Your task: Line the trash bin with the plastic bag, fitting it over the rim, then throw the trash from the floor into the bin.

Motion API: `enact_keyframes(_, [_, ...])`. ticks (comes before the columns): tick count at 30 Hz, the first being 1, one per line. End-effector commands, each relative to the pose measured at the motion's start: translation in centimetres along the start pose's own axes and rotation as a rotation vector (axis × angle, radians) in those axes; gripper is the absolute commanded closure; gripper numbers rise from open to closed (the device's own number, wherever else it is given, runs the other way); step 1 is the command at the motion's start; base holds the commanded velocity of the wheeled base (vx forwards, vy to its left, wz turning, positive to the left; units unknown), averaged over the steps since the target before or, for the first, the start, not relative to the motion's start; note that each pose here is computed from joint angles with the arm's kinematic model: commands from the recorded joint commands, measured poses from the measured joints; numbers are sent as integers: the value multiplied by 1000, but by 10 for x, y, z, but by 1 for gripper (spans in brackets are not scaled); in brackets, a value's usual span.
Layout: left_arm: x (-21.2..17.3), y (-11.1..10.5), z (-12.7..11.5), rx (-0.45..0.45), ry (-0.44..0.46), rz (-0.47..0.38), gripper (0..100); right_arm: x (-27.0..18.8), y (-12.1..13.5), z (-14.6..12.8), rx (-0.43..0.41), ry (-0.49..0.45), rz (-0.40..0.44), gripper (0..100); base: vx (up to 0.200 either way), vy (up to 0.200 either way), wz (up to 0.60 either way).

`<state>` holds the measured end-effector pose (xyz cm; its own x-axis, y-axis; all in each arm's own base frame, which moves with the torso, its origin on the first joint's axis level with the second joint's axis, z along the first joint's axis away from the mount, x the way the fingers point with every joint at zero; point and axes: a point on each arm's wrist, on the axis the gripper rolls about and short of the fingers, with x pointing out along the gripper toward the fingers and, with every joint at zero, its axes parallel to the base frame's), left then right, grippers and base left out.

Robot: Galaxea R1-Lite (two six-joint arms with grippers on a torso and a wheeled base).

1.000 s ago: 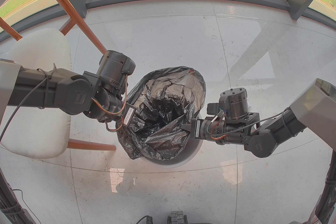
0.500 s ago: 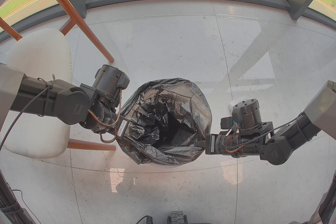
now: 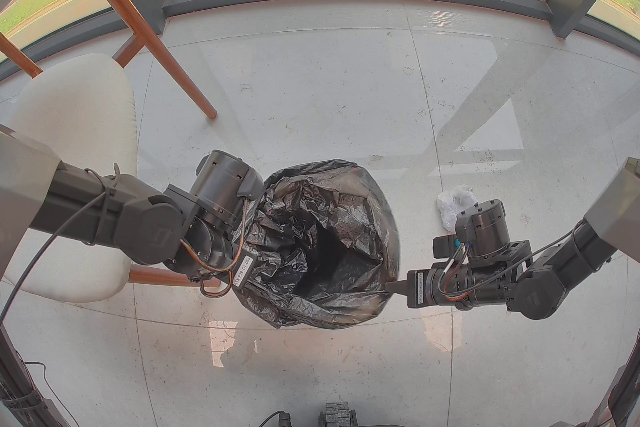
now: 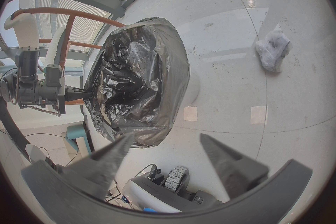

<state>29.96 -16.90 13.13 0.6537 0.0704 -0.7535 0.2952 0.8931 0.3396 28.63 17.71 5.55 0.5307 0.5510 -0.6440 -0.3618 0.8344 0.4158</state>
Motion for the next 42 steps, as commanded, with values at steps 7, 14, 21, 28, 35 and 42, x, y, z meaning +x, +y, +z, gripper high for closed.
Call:
enact_keyframes(7, [4,-5,-11,28,39,-3,100,-19,-1,-1,-4,-22,-1,0,0,0,0])
enact_keyframes(14, [4,-5,-11,36,39,1,0,-38,-8,15,15,-100,-11,0,0,0,0])
enact_keyframes(21, [-3,-9,-12,44,26,-13,0,-61,-36,32,79,-185,-79,0,0,0,0])
enact_keyframes(28, [-20,-3,-36,59,51,-14,0,-81,-75,43,157,-253,-164,0,0,0,0])
enact_keyframes(35, [-15,-3,-48,73,94,-10,0,-87,-89,46,181,-275,-185,0,0,0,0])
enact_keyframes(42, [-6,4,-51,61,126,8,0,-89,-90,49,180,-290,-188,0,0,0,0])
